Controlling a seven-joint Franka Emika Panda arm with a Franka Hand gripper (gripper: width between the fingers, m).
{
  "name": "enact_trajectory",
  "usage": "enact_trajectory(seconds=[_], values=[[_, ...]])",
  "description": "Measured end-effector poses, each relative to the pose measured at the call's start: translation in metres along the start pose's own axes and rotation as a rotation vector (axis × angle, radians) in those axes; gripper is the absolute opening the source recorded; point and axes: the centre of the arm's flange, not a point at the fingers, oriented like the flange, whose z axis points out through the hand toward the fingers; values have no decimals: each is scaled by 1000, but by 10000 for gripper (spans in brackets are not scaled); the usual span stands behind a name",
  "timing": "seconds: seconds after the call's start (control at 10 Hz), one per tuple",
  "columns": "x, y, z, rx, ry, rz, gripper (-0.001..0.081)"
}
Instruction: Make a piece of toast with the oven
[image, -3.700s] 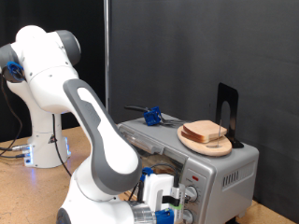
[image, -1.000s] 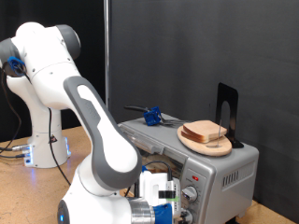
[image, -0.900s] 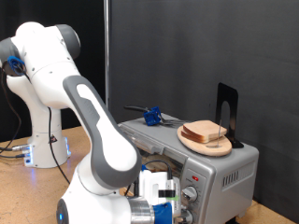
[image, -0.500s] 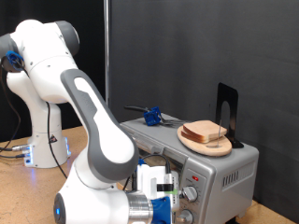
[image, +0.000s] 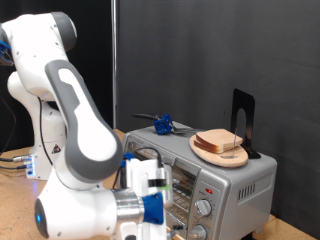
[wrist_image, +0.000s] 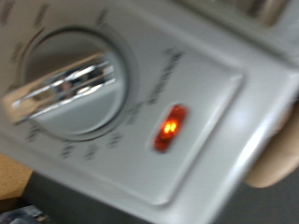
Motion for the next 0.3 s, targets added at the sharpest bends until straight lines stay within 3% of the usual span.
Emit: enact_trajectory(seconds=[0.3], values=[[-29,-12,-28,12,-45,0,808]])
